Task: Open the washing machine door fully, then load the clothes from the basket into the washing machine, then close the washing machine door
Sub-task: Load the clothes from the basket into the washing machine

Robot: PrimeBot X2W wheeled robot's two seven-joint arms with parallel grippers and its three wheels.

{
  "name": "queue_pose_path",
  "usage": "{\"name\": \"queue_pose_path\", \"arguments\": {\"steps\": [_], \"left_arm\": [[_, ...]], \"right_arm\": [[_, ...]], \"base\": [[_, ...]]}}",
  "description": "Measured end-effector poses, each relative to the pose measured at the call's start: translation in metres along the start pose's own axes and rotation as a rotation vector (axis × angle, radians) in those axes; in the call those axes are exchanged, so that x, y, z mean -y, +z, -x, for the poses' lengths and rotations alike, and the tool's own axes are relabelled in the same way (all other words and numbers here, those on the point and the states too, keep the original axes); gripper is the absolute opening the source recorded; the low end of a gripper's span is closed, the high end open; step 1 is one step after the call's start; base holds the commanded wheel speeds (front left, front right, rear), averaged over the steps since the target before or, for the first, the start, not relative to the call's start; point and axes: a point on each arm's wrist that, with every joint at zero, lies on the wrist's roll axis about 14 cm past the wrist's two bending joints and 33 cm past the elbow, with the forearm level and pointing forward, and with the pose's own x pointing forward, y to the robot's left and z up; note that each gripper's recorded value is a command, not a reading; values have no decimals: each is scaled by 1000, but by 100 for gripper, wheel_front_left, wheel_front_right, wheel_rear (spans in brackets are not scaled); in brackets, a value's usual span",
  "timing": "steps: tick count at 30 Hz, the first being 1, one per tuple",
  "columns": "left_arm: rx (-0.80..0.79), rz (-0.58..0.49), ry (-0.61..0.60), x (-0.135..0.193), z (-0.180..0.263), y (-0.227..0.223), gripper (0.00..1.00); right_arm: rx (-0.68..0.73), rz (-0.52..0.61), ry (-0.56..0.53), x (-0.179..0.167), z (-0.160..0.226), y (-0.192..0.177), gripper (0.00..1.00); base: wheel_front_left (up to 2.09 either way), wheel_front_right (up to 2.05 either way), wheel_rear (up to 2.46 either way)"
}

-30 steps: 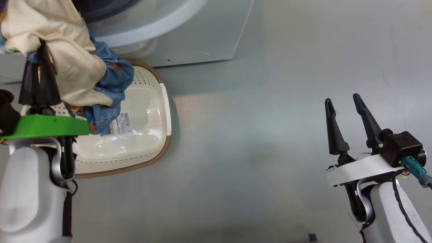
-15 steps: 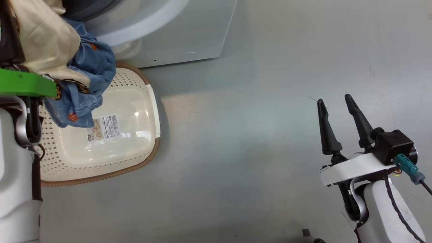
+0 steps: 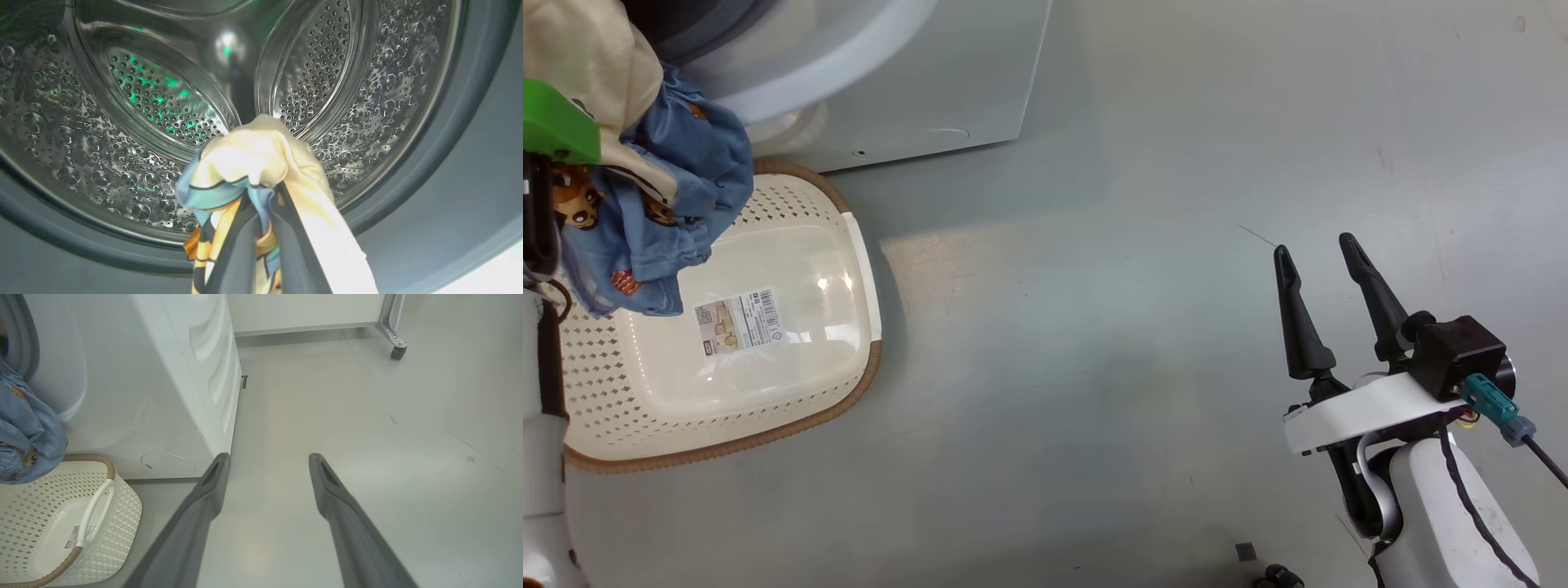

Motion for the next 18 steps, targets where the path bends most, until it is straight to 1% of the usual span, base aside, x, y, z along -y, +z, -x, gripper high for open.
{"name": "queue_pose_path", "arguments": {"steps": [8, 15, 18], "left_arm": [[-75, 1, -10, 0, -23, -14, 0], [-131, -45, -28, -6, -48, -21, 0], [-178, -60, -34, -8, -56, -33, 0]], "right_arm": [[-27, -12, -25, 7, 0, -10, 100], [-68, -27, -42, 12, -2, -27, 100], [-87, -33, -48, 13, -4, -35, 100]], "base": [[0, 0, 0], [0, 0, 0], [0, 0, 0]]}}
